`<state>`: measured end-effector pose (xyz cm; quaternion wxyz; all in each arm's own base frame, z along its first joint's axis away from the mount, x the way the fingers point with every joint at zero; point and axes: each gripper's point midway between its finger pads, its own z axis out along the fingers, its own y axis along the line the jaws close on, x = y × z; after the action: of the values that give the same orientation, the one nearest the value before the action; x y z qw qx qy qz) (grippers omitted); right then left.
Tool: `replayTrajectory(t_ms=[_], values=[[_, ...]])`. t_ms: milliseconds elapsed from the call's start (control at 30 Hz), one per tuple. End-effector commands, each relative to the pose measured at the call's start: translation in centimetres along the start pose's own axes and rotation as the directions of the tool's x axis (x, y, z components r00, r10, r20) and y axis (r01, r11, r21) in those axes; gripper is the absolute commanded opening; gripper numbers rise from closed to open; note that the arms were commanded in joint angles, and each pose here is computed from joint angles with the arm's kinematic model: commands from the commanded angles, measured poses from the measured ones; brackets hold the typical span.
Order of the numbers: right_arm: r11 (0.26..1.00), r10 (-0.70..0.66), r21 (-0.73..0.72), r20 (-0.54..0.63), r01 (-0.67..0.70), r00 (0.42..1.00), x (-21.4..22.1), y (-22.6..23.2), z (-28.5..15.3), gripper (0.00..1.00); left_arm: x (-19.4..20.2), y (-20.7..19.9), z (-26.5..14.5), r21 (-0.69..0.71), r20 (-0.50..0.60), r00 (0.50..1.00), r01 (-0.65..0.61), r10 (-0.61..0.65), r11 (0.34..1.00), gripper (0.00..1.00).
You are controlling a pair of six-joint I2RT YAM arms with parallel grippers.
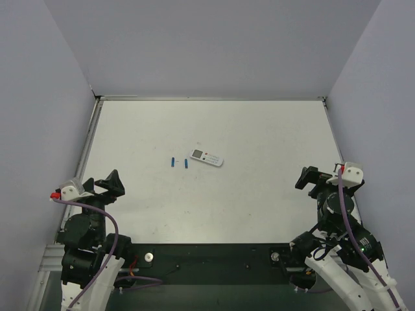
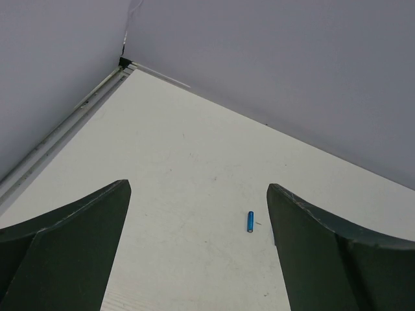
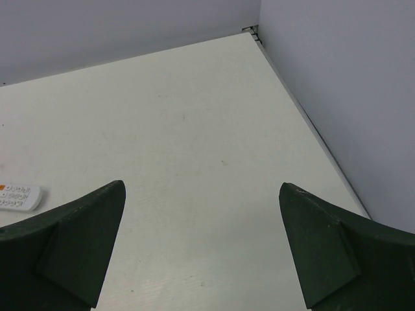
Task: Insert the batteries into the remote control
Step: Pick up the remote control from the center of the board.
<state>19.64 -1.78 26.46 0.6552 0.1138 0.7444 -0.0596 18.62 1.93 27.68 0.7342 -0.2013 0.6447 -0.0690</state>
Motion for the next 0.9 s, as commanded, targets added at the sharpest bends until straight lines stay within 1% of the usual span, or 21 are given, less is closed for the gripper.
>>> replayTrajectory(t_ms=[0,33,133,167,200,233,267,300,367,400,433,467,500,567,667,700,733,867], values=[[0.999,0.048,0.008,0.025,-0.048,0.999,-0.8,0.2,0.2,1.0,-2.6,-0.6,-1.0,0.051,0.112,0.992,0.053,-0.059,0.997,0.97],[0.998,0.059,-0.008,0.019,-0.059,0.998,-0.6,0.6,0.3,1.0,-2.6,-0.6,-1.1,0.053,0.114,0.992,0.056,-0.062,0.997,0.97],[0.996,0.02,-0.089,-0.001,-0.02,1.0,0.2,2.5,0.8,1.0,-2.6,-0.7,-1.1,0.064,0.116,0.991,0.057,-0.065,0.996,0.97],[0.982,-0.011,-0.191,-0.021,0.007,1.0,0.7,4.5,0.8,0.99,-2.8,-0.9,-1.2,0.073,0.121,0.99,0.06,-0.069,0.996,0.97],[0.965,-0.078,-0.256,-0.052,0.062,0.996,1.6,6.2,1.3,0.98,-2.7,-1.0,-1.2,0.081,0.12,0.99,0.058,-0.067,0.995,0.97],[0.944,-0.102,-0.32,-0.053,0.08,0.993,1.4,7.6,1.3,0.98,-2.8,-1.1,-1.2,0.086,0.121,0.99,0.057,-0.068,0.995,0.97],[0.892,-0.122,-0.447,-0.082,0.073,0.989,1.9,10.1,0.6,0.99,-2.7,-1.1,-1.3,0.087,0.119,0.991,0.058,-0.068,0.995,0.97],[0.869,-0.146,-0.49,-0.12,0.069,0.982,2.7,11.6,0.9,1.0,-2.9,-1.1,-1.4,0.089,0.123,0.99,0.061,-0.072,0.994,0.97],[0.813,-0.149,-0.58,-0.127,0.049,0.981,2.5,14.2,0.8,1.0,-2.8,-1.0,-1.5,0.087,0.119,0.99,0.063,-0.073,0.994,0.97],[0.809,-0.183,-0.586,-0.171,0.05,0.968,3.7,15.2,1.5,1.0,-2.9,-1.0,-1.5,0.087,0.118,0.99,0.064,-0.074,0.994,0.97],[0.803,-0.192,-0.595,-0.185,0.046,0.964,3.9,15.9,1.9,1.0,-2.9,-1.1,-1.5,0.088,0.116,0.99,0.065,-0.075,0.994,0.97],[0.802,-0.193,-0.596,-0.187,0.045,0.963,3.3,16.5,2.4,1.0,-2.8,-1.0,-1.6,0.088,0.116,0.99,0.063,-0.073,0.994,0.97],[0.78,-0.237,-0.624,-0.234,0.041,0.943,4.7,17.9,2.9,1.0,-2.9,-1.0,-1.6,0.089,0.117,0.99,0.066,-0.076,0.994,0.97],[0.768,-0.273,-0.639,-0.26,0.046,0.926,5.2,19.0,3.6,1.0,-2.9,-1.1,-1.6,0.091,0.116,0.99,0.065,-0.075,0.994,0.97],[0.742,-0.362,-0.666,-0.303,0.076,0.881,6.9,21.1,5.4,0.99,-2.8,-1.1,-1.6,0.091,0.111,0.991,0.065,-0.075,0.994,0.97],[0.73,-0.399,-0.678,-0.324,0.083,0.858,7.9,22.1,6.3,0.98,-2.8,-1.1,-1.7,0.094,0.11,0.991,0.066,-0.076,0.993,0.97],[0.708,-0.431,-0.701,-0.33,0.087,0.84,8.7,22.7,6.6,0.98,-2.8,-1.1,-1.7,0.094,0.107,0.991,0.065,-0.075,0.993,0.97],[0.656,-0.52,-0.751,-0.384,0.07,0.763,11.6,25.4,8.7,0.9,-2.6,-1.2,-1.7,0.098,0.101,0.992,0.066,-0.076,0.993,0.97]])
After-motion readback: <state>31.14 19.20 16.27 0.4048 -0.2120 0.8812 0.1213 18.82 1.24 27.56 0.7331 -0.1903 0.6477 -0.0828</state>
